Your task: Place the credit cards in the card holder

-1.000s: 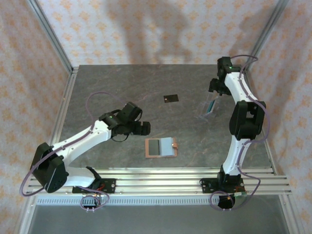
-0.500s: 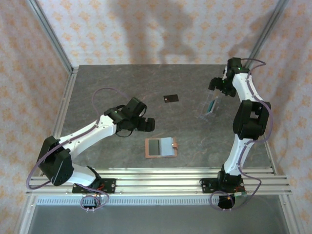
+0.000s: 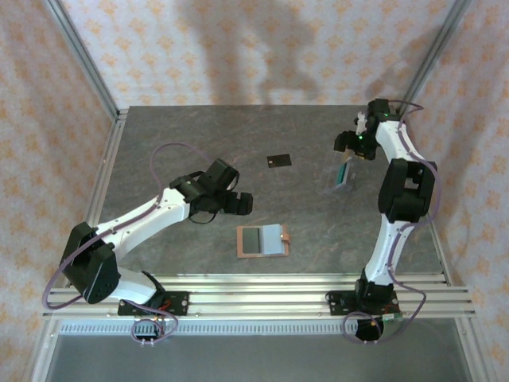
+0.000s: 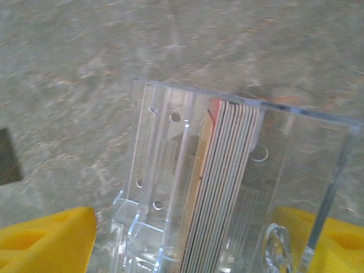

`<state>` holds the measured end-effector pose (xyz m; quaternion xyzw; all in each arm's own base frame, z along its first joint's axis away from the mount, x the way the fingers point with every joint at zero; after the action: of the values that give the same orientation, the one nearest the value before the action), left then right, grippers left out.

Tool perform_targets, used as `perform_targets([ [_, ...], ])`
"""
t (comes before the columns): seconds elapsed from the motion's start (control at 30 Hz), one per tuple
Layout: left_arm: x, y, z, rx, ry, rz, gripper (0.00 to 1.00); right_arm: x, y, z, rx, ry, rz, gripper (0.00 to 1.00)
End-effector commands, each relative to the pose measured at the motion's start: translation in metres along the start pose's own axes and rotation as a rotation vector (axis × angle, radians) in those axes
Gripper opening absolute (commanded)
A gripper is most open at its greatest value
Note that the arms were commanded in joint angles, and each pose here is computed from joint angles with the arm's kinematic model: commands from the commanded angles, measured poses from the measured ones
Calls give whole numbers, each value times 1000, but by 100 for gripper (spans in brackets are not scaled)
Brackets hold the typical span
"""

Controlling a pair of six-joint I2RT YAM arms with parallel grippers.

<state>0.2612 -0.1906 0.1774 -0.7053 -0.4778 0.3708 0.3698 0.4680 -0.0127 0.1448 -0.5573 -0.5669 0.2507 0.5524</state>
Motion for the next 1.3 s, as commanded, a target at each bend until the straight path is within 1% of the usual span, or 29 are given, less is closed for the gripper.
perform_targets([
  [0.0, 2, -9, -6, -21, -8, -3, 97, 28, 11, 14, 65, -109, -132, 81],
  [0.17, 1, -10, -7, -24, -17, 4, 97, 54, 20, 27, 111, -168, -208, 79],
  [0.33, 1, -8, -6, -23, -27, 7, 97, 82, 19, 40, 138, -223, -241, 77],
  [0.4, 0, -7, -6, -24, -33, 9, 97, 83, 16, 43, 107, -245, -180, 79],
  [0.47, -1, -5, -7, -24, -39, 15, 97, 77, 8, 39, 37, -267, -69, 79],
  [0.53, -2, -3, -8, -23, -41, 23, 97, 69, 0, 36, -23, -281, 4, 81],
  [0.63, -3, -1, -9, -22, -46, 29, 96, 67, -12, 38, -83, -336, 31, 83],
  [0.73, -5, 0, -11, -23, -45, 35, 96, 63, -18, 42, -137, -402, 97, 83],
  [0.87, -5, 2, -10, -24, -44, 38, 96, 64, -26, 40, -199, -437, 133, 83],
  [0.97, -5, 3, -9, -21, -45, 37, 96, 66, -24, 39, -188, -449, 117, 83],
  [1.03, -4, 3, -8, -20, -44, 35, 96, 71, -20, 41, -174, -456, 80, 83],
  [1.13, -3, 3, -6, -25, -44, 33, 96, 75, -11, 40, -178, -482, 82, 84],
  [1.17, -3, 3, -6, -25, -45, 34, 96, 75, -7, 41, -175, -493, 96, 85],
  [1.2, -3, 3, -6, -26, -45, 36, 96, 72, -2, 40, -181, -499, 125, 99],
  [1.27, -3, 1, -6, -28, -44, 37, 96, 69, 3, 37, -206, -501, 157, 99],
])
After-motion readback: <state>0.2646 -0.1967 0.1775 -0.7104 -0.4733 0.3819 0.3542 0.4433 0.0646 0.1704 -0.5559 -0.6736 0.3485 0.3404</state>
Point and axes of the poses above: each hand's point on the last joint's axis, 136 mm out from that joint toward the fingers, its own y axis out along the fingers, its own x axis along the line the jaws close on, z = x × y, the point moved 5 cm from there along -y, back along the fingers, and after that the axes turned 10 degrees about y, right-handed, at the moved point
